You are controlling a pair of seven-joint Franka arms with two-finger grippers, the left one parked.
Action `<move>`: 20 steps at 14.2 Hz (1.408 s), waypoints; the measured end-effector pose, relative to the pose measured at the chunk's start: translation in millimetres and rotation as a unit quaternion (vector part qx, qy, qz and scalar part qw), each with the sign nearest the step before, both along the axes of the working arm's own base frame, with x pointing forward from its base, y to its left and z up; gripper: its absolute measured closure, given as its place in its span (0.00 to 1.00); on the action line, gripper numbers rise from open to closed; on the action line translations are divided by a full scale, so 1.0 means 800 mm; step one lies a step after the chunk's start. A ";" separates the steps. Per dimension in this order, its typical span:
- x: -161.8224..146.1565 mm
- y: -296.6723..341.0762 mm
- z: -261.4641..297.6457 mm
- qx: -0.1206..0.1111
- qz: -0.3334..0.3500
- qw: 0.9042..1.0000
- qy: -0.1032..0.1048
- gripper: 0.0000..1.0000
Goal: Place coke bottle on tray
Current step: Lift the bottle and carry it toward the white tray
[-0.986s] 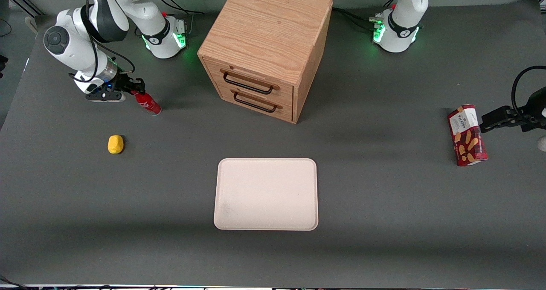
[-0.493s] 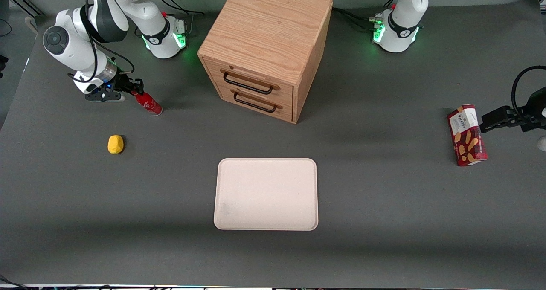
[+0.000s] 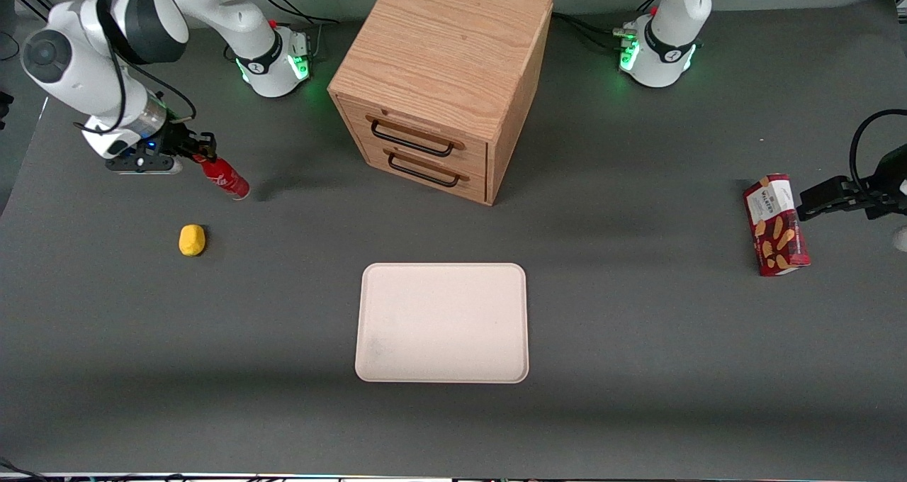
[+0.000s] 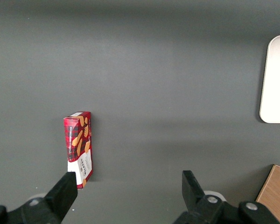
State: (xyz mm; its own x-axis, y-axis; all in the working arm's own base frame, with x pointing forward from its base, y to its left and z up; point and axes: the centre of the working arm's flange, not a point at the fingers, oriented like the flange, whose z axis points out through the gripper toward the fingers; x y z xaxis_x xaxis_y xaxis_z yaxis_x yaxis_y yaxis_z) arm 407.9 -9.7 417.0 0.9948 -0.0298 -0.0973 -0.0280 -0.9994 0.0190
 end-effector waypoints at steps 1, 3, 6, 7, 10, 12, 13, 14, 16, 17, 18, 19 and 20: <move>0.012 0.006 0.027 -0.004 0.003 1.000 -0.002 0.68; 0.038 0.020 0.082 -0.003 0.005 1.000 -0.008 0.68; 0.082 0.051 0.160 -0.007 0.013 1.000 -0.018 0.68; 0.099 0.063 0.184 -0.005 0.015 1.000 -0.020 0.68; 0.151 0.104 0.244 0.004 0.024 0.999 -0.023 0.68; 0.177 0.137 0.267 0.003 0.038 0.999 -0.030 0.68; 0.187 0.155 0.276 0.001 0.048 0.998 -0.033 0.68; 0.197 0.174 0.283 0.001 0.059 0.998 -0.035 0.68; 0.220 0.214 0.294 0.003 0.081 0.996 -0.048 0.68; 0.239 0.243 0.288 0.007 0.094 0.994 -0.056 0.68; 0.253 0.261 0.277 0.010 0.101 0.993 -0.058 0.68; 0.268 0.276 0.261 0.013 0.108 0.992 -0.060 0.68; 0.284 0.290 0.244 0.018 0.114 0.991 -0.066 0.68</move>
State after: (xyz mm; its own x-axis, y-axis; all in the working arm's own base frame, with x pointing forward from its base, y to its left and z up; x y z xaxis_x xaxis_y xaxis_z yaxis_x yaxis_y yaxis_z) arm 634.8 222.6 612.1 0.9793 0.1986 0.0376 0.1990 -0.9800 -0.0055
